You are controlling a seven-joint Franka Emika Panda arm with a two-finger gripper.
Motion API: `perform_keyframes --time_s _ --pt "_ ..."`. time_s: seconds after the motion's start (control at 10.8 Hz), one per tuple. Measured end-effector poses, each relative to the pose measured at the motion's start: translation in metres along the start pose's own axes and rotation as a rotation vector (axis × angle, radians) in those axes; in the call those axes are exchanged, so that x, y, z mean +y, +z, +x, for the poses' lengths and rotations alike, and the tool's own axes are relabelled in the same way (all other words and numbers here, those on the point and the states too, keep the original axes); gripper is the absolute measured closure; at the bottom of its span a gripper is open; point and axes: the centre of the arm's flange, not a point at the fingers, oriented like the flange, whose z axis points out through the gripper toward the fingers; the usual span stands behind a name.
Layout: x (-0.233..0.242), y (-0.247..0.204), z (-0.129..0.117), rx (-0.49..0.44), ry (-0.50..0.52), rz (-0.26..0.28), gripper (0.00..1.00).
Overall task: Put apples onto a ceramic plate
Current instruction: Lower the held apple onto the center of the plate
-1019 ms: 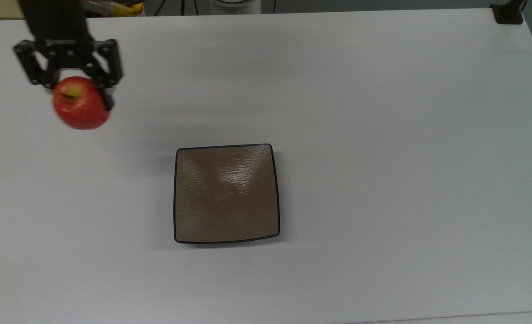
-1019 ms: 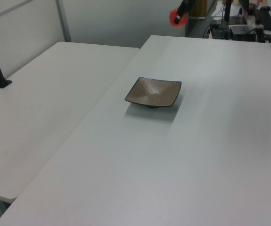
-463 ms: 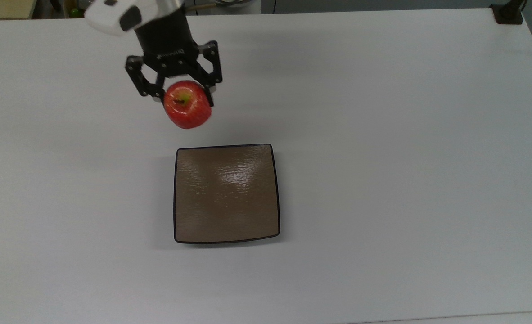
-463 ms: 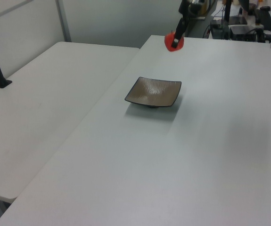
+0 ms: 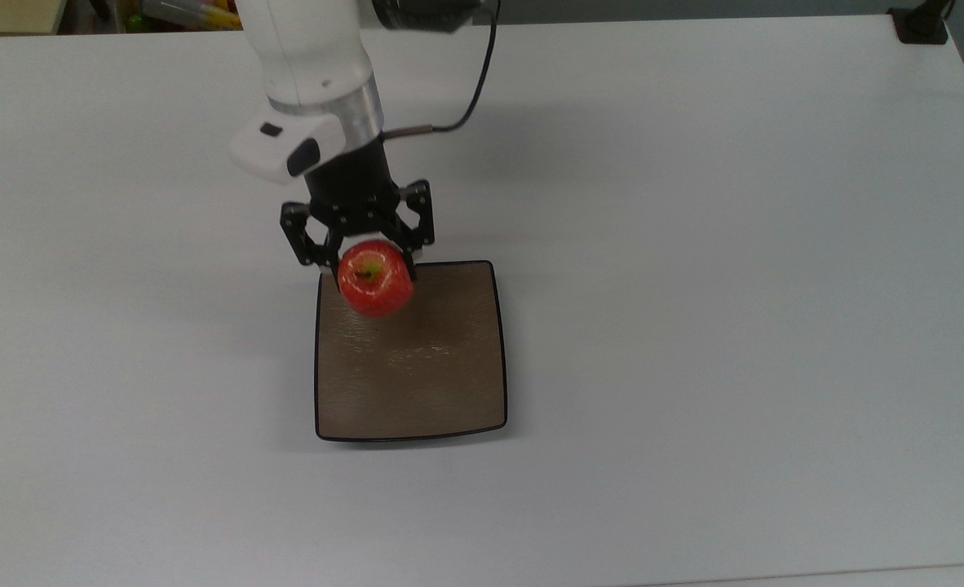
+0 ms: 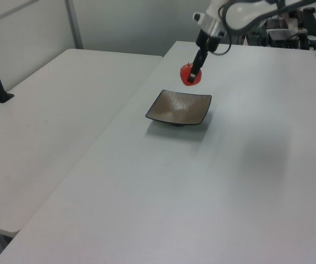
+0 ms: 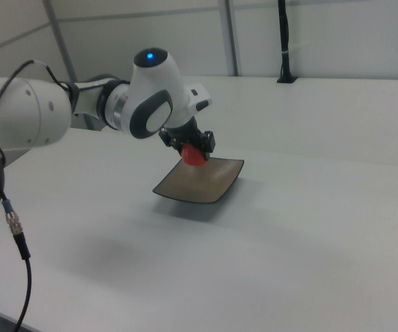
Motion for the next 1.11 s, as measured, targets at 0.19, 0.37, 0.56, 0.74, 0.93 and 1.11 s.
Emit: perform_keyframes --time_s 0.19,0.37,0.56,0.74,0.93,1.11 --pt "-0.005 0.038 -0.003 0.037 -0.008 -0.019 0.27" --pt "-0.01 0.071 -0.008 0.07 -0.028 -0.043 0.27" --pt "-0.02 0.098 -0.015 0.1 -0.058 -0.064 0.27" --pt "-0.026 0.116 -0.02 0.106 -0.067 -0.067 0.27" --pt "-0.025 0.12 -0.021 0.102 -0.067 -0.067 0.27" --pt "-0.025 0.12 -0.021 0.102 -0.067 -0.067 0.1"
